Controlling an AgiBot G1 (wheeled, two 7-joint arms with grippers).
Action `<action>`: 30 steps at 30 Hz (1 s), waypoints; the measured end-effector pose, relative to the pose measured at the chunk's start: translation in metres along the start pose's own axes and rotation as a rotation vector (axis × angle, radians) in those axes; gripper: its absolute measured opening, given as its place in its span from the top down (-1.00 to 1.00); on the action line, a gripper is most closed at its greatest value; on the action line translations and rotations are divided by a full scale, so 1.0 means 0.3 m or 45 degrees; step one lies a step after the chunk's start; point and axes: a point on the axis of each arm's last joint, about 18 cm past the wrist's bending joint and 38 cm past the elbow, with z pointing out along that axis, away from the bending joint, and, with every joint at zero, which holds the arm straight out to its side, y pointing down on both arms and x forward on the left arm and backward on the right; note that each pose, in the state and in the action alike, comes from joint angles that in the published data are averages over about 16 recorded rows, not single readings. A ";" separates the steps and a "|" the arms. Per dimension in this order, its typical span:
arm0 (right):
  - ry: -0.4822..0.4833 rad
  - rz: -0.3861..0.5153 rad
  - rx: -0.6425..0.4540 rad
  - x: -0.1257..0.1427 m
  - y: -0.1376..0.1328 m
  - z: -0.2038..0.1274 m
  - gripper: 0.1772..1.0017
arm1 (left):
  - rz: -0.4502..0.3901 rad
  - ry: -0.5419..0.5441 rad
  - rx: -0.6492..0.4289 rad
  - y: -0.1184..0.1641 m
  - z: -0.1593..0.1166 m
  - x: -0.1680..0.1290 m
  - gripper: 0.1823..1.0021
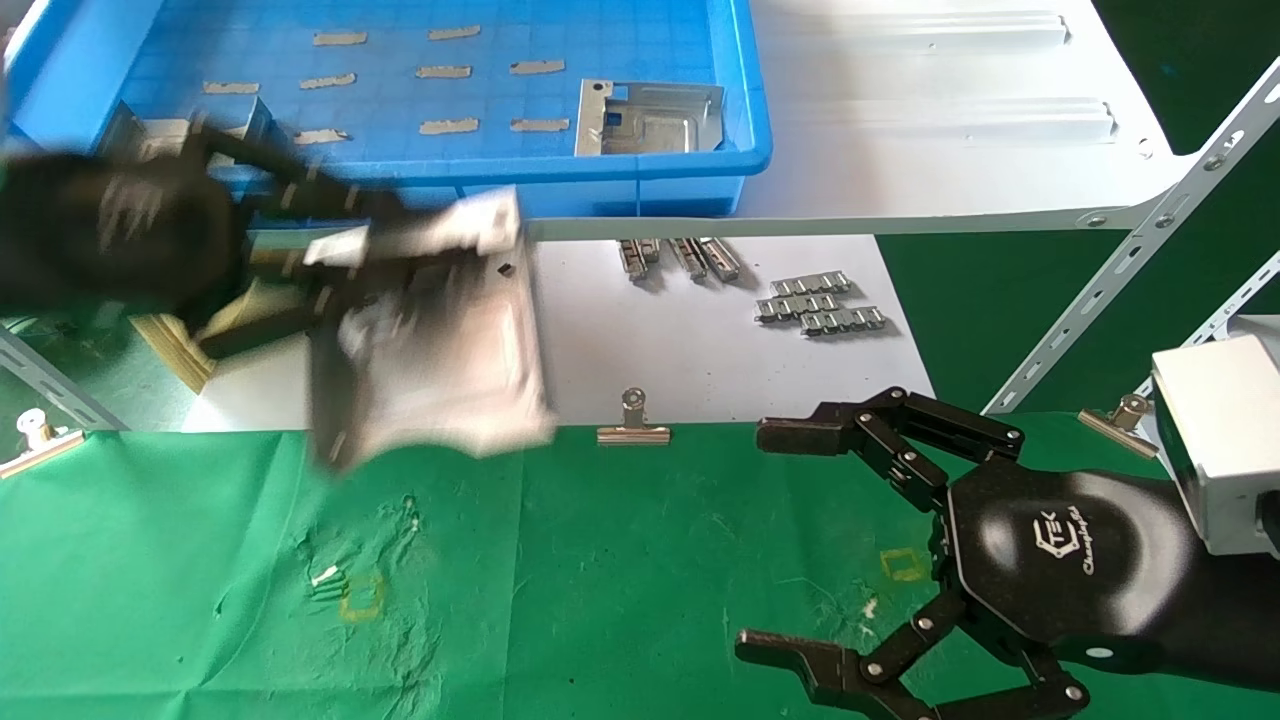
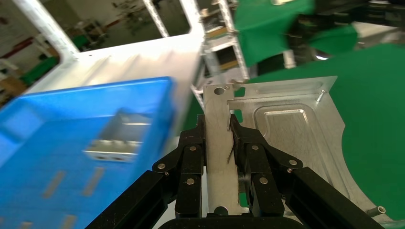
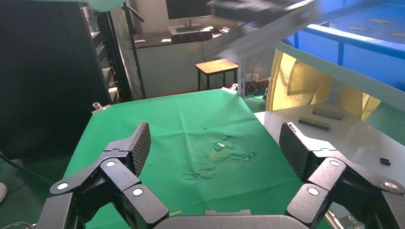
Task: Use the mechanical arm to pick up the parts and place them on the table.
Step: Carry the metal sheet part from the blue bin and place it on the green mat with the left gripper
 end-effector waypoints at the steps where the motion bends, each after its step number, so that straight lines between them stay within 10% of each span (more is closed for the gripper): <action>1: 0.000 0.000 0.000 0.000 0.000 0.000 -1.00 | 0.004 0.024 -0.019 0.023 -0.003 0.029 0.78; 14: 0.000 0.000 0.000 0.000 0.000 0.000 -1.00 | 0.119 0.269 -0.350 0.390 -0.037 0.280 0.78; 30: 0.000 0.000 0.000 0.000 0.000 0.000 -1.00 | 0.145 0.229 -0.502 0.600 -0.057 0.296 0.76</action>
